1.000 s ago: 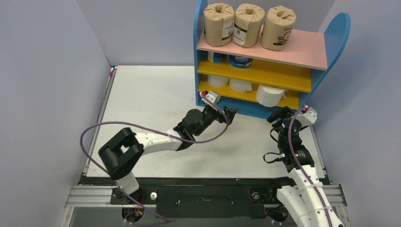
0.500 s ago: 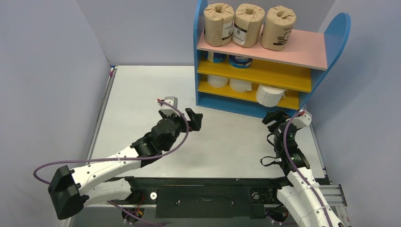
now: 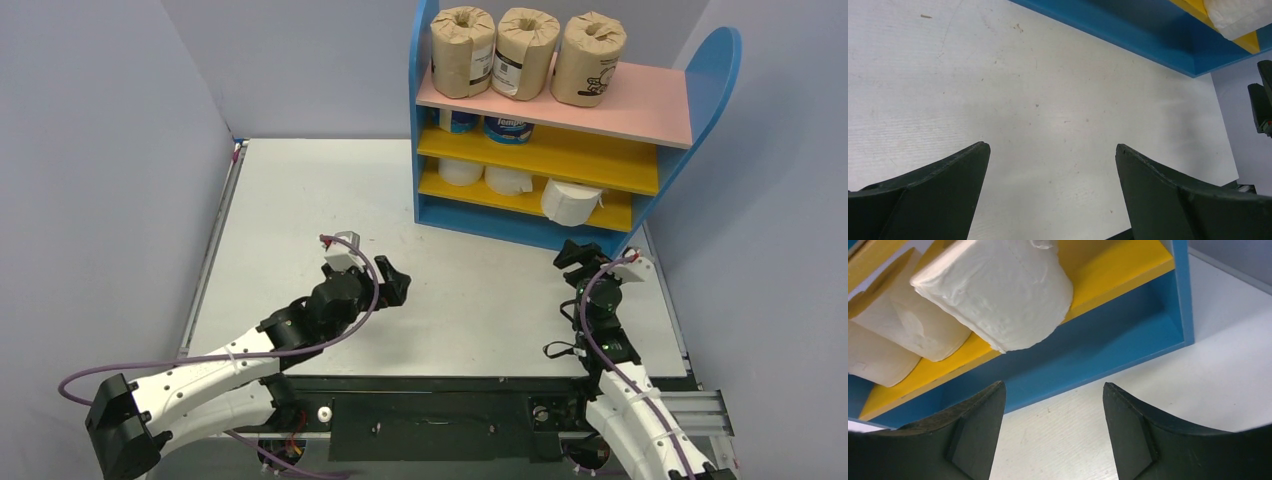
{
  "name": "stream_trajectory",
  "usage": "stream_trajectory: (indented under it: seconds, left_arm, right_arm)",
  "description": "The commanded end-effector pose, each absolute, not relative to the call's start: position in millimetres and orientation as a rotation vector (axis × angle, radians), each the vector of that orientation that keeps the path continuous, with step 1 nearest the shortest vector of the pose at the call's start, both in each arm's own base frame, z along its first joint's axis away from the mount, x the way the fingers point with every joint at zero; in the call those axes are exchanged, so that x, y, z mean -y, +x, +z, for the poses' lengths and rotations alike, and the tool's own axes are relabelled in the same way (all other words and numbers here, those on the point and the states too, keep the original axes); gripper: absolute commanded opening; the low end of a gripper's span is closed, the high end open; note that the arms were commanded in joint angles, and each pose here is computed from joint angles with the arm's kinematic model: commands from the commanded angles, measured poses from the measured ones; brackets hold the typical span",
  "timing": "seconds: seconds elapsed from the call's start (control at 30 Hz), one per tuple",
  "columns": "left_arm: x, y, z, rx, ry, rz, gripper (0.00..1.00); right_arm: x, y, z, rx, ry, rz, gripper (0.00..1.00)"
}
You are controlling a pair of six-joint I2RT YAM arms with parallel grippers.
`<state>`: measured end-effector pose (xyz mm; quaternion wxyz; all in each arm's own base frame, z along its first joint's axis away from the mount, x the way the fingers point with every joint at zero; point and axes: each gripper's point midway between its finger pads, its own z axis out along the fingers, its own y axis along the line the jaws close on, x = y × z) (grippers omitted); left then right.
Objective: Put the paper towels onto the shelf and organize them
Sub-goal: Place the paper towel on the shelf.
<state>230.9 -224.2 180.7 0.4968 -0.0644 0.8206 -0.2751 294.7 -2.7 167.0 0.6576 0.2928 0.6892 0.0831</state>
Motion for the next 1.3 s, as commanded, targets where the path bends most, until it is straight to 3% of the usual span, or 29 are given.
stream_trajectory:
  seconds: [0.0,1.27]
  left_arm:
    - [227,228,183,-1.958,-0.181,-0.745,0.96]
    - [229,225,176,-1.930,-0.127,-0.769,0.96]
  right_arm:
    - [15,301,190,-1.434,0.652,0.138,0.66]
    - [8,394,215,-1.325,0.540,0.117,0.62]
